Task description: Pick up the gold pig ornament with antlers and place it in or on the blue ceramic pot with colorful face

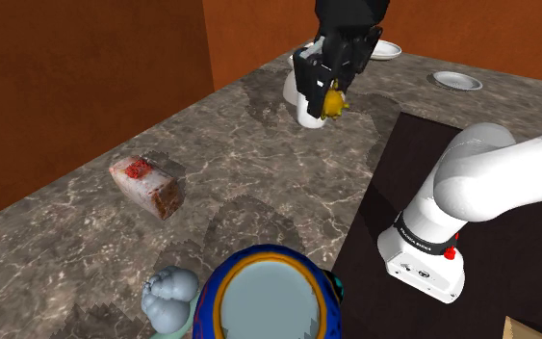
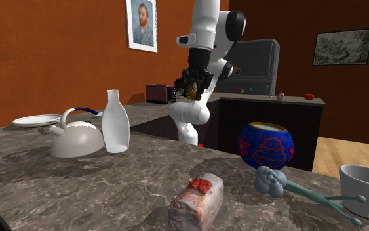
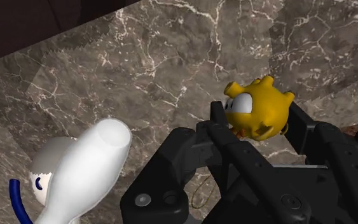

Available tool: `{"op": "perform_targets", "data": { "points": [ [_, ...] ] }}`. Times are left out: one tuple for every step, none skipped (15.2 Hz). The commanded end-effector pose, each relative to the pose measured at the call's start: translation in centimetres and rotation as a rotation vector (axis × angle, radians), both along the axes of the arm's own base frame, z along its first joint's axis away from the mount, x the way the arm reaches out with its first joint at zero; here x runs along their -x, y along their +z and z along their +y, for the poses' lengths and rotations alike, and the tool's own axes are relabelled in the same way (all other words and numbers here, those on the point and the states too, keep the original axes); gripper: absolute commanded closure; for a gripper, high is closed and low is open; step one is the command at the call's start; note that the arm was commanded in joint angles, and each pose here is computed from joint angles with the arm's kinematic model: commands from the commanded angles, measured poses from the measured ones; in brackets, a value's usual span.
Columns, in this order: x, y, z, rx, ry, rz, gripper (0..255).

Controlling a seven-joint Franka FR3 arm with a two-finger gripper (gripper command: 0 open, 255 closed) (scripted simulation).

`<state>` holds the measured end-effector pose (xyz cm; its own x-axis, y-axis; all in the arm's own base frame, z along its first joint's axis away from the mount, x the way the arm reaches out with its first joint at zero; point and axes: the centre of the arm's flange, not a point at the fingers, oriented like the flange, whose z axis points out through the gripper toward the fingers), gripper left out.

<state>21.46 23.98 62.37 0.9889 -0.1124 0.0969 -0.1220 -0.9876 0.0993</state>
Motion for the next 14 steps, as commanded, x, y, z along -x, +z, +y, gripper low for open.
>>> {"op": "perform_targets", "data": {
  "points": [
    [1.3, -0.4, 2.4, 0.0, -0.001, 0.001, 255],
    [1.9, -0.4, 3.6, 0.0, -0.001, 0.001, 255],
    [2.4, -0.4, 4.8, 0.0, -0.001, 0.001, 255],
    [2.9, -0.4, 6.0, 0.0, -0.001, 0.001, 255],
    [3.5, -0.5, 7.2, 0.0, -0.001, 0.001, 255],
    [4.0, -0.5, 8.4, 0.0, -0.001, 0.001, 255],
    [4.6, -0.5, 9.6, 0.0, -0.001, 0.001, 255],
    [5.1, -0.5, 10.8, 0.0, -0.001, 0.001, 255],
    [5.7, -0.6, 12.0, 0.0, -0.001, 0.001, 255],
    [6.2, -0.6, 13.2, 0.0, -0.001, 0.001, 255],
    [6.7, -0.6, 14.4, 0.0, -0.001, 0.001, 255],
    [7.3, -0.6, 15.6, 0.0, -0.001, 0.001, 255],
    [7.8, -0.7, 16.8, 0.0, -0.001, 0.001, 255],
    [8.4, -0.7, 18.0, 0.0, -0.001, 0.001, 255]
  ]
}}
